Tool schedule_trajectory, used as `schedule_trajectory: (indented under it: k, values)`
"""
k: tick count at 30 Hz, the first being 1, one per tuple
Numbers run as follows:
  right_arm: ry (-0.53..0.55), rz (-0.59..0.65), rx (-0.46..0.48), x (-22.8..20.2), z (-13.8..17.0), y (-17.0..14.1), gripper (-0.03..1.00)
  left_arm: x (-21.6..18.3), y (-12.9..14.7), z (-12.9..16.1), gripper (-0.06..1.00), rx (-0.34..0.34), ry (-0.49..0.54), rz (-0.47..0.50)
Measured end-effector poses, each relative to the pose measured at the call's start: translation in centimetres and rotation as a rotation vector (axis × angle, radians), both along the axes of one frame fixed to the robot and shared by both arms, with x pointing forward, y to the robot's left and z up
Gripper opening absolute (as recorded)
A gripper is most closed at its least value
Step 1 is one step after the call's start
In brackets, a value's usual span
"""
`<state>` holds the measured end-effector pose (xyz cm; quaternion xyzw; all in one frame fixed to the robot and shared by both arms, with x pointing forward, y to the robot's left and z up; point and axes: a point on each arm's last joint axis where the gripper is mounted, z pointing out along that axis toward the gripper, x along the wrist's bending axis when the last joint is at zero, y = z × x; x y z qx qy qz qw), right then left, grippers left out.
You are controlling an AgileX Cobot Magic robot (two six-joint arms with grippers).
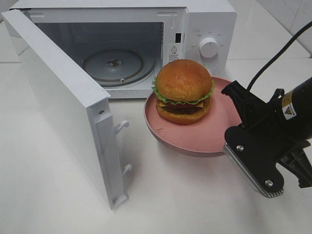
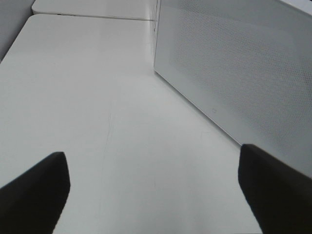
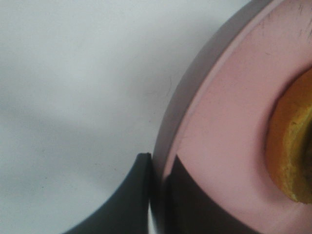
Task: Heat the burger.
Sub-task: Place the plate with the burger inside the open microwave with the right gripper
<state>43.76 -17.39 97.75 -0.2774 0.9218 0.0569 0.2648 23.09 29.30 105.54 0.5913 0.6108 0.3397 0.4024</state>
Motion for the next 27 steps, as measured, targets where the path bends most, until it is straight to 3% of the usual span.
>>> schedule_trajectory:
  k: [22, 27]
  values:
    - [0.032, 0.049, 0.016, 1.6, 1.4, 0.0, 0.05, 0.0, 0.0, 0.0, 0.86, 0.000, 0.000, 0.000]
    - [0.049, 0.075, 0.025, 2.4, 1.7, 1.5, 0.05, 0.0, 0.0, 0.0, 0.86, 0.000, 0.000, 0.000]
